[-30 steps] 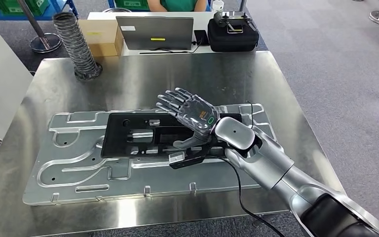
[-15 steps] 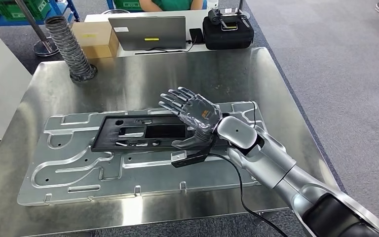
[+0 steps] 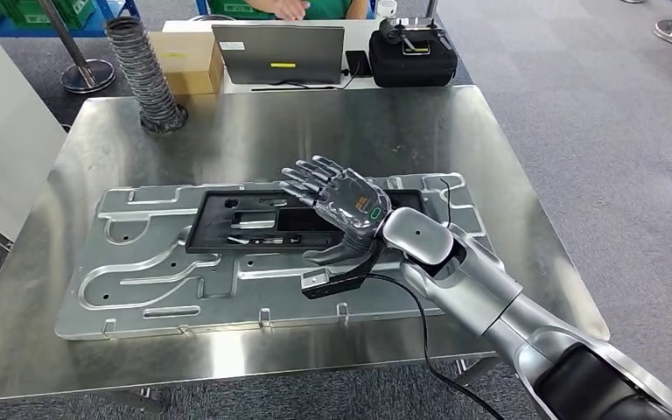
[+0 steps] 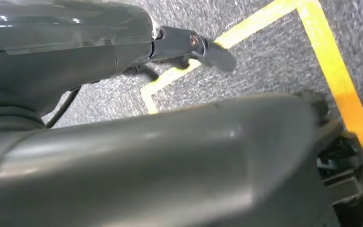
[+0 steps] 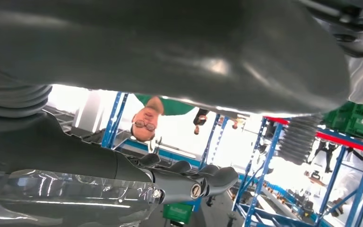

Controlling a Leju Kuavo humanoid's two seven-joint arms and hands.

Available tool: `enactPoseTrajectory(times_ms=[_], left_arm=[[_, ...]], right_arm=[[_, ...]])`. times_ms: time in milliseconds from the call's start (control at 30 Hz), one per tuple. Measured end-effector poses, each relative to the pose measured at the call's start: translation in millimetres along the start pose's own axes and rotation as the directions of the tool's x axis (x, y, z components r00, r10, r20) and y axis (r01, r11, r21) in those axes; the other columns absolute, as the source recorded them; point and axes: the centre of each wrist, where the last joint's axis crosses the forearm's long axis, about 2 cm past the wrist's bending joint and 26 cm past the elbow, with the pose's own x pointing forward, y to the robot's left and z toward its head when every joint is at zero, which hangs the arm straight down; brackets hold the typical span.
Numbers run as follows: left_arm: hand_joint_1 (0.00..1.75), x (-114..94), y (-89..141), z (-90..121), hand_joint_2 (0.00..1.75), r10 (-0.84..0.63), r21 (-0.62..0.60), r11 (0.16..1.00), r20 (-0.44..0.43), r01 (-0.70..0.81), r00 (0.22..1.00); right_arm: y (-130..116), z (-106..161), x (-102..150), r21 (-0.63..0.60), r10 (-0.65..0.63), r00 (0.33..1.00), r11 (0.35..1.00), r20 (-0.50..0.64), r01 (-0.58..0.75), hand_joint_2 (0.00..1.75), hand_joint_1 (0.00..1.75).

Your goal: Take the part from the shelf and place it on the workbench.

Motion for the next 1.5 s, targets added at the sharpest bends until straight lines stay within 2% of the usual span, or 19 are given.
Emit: enactPoseTrajectory(times_ms=[67, 300, 433, 533, 567, 667, 700, 1033, 1067, 1167, 1200, 1500], left_arm=[[0.73, -0.4, -0.3, 0.0, 0.0, 0.004, -0.004, 1.0, 0.003, -0.004, 1.0], [0.73, 0.3, -0.7, 0.0, 0.0, 0.007, -0.006, 1.0, 0.006, -0.007, 1.0], [0.0, -0.2, 0.7, 0.0, 0.0, 0.008, -0.003, 1.0, 0.006, -0.008, 1.0], [0.0, -0.7, 0.7, 0.0, 0.0, 0.007, -0.002, 1.0, 0.006, -0.007, 1.0], [0.0, -1.1, 0.5, 0.0, 0.0, 0.007, -0.001, 1.0, 0.005, -0.007, 1.0], [0.0, -1.9, 0.2, 0.1, 0.0, 0.005, 0.004, 1.0, 0.004, -0.005, 1.0], [0.0, -1.6, 0.4, 0.1, 0.0, 0.004, 0.006, 1.0, 0.004, -0.004, 1.0], [0.0, -0.6, -0.3, 0.0, 0.0, 0.003, 0.006, 1.0, 0.013, -0.003, 1.0], [0.0, -0.9, -0.5, 0.1, 0.0, 0.003, 0.006, 1.0, 0.013, -0.003, 1.0], [0.0, -1.8, -0.8, 0.1, 0.0, 0.002, 0.005, 1.0, 0.014, -0.003, 1.0], [0.0, -1.8, -1.0, 0.1, 0.0, 0.002, 0.004, 1.0, 0.015, -0.002, 1.0], [0.0, -2.1, -2.3, 0.2, 0.0, 0.003, 0.0, 1.0, 0.021, -0.003, 1.0]], right_arm=[[1.7, 0.5, 0.7, 0.005, -0.002, 1.0, 1.0, 0.001, 0.002, 0.0, 0.0], [-0.2, -0.5, -1.8, 0.002, 0.004, 1.0, 1.0, -0.001, -0.004, 0.0, 0.0], [-0.7, -1.1, -1.8, 0.0, 0.004, 1.0, 1.0, 0.0, -0.004, 0.0, 0.0], [-0.1, -1.7, -0.8, 0.001, 0.003, 1.0, 1.0, 0.002, -0.003, 0.0, 0.0], [0.5, -1.6, -0.5, 0.004, 0.002, 1.0, 1.0, 0.003, -0.002, 0.0, 0.19], [1.8, -1.5, -0.3, 0.009, 0.001, 1.0, 1.0, 0.005, -0.002, 0.0, 1.5], [1.6, -1.8, -0.5, 0.009, 0.002, 1.0, 1.0, 0.005, -0.002, 0.0, 1.75], [2.0, -2.6, -0.9, 0.008, 0.002, 1.0, 1.0, 0.007, -0.002, 0.0, 1.73], [3.1, -2.2, -0.2, 0.01, 0.0, 1.0, 1.0, 0.007, 0.0, 0.0, 1.63], [5.1, -1.3, 1.1, 0.012, -0.003, 1.0, 1.0, 0.007, 0.003, 0.0, 0.34], [4.8, -1.4, 0.8, 0.009, -0.002, 1.0, 1.0, 0.006, 0.002, 0.0, 0.0], [3.0, -1.8, -0.6, 0.004, 0.008, 1.0, 1.0, 0.002, -0.008, 0.0, 0.0]])
